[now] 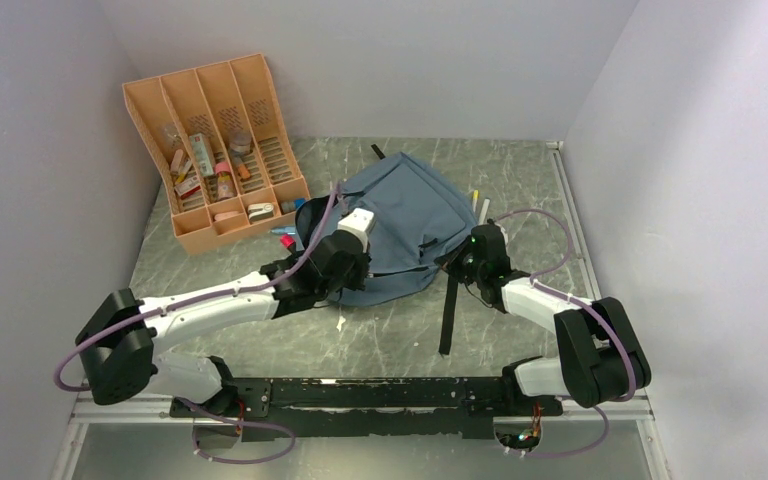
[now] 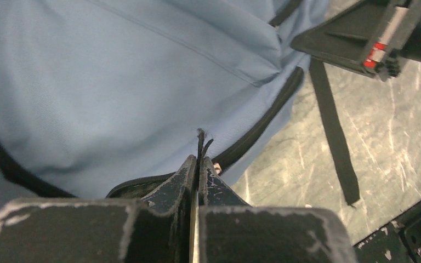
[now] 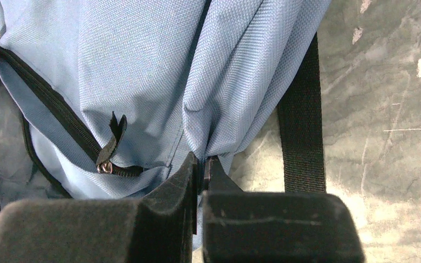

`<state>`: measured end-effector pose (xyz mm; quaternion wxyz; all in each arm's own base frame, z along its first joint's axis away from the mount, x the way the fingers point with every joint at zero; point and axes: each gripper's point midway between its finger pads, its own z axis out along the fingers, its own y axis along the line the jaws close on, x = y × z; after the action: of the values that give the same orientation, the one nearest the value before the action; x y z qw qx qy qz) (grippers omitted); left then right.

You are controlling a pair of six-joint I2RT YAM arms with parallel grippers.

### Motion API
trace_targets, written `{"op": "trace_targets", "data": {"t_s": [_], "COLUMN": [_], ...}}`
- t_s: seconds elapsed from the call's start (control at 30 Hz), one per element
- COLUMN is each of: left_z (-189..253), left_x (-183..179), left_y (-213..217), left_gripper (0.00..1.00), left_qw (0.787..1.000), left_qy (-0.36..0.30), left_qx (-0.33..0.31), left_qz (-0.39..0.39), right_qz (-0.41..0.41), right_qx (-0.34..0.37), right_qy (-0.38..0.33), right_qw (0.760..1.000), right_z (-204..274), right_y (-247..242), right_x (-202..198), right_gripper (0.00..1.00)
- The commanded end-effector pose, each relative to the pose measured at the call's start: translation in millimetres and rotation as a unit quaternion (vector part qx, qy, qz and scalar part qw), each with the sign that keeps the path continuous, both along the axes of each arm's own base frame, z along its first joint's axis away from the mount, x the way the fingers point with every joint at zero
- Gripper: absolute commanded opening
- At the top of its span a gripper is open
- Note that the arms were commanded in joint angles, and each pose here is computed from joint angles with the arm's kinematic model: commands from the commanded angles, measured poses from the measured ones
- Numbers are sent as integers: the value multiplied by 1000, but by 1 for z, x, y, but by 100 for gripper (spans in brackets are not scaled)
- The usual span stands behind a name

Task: Pack the student bag
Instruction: Zip the student bag at the center of the board.

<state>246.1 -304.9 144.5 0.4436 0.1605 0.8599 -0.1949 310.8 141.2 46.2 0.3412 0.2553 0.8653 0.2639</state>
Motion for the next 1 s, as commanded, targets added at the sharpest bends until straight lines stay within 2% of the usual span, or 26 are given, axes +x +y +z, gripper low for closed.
{"op": "trace_targets", "data": {"t_s": [0.0, 0.27, 0.57, 0.63, 0.77, 0.97], "left_z": [1, 6, 5, 9, 18, 24], "left_x": [14, 35, 44, 43, 41, 40], "left_y": [38, 86, 132, 126, 103, 91], "left_gripper": [5, 5, 5, 5, 5, 5], "left_qw": [997, 989, 973, 977, 989, 993], "left_qy": [4, 8, 11, 7, -3, -11], "left_qx": [15, 17, 62, 48, 8, -17], "left_qz": [74, 145, 223, 207, 147, 117], "right_qz": [-26, -25, -18, -11, 27, 64], "right_qx": [-29, -29, -32, -34, -46, -73], "right_qy": [-36, -39, -44, -47, -64, -135], "right_qw": [999, 999, 998, 998, 997, 986], "right_z": [14, 16, 20, 23, 39, 87], "right_y": [-14, -14, -14, -13, -7, -8], "right_x": [20, 18, 18, 18, 18, 16], "right_gripper": [0, 1, 6, 13, 35, 47]}}
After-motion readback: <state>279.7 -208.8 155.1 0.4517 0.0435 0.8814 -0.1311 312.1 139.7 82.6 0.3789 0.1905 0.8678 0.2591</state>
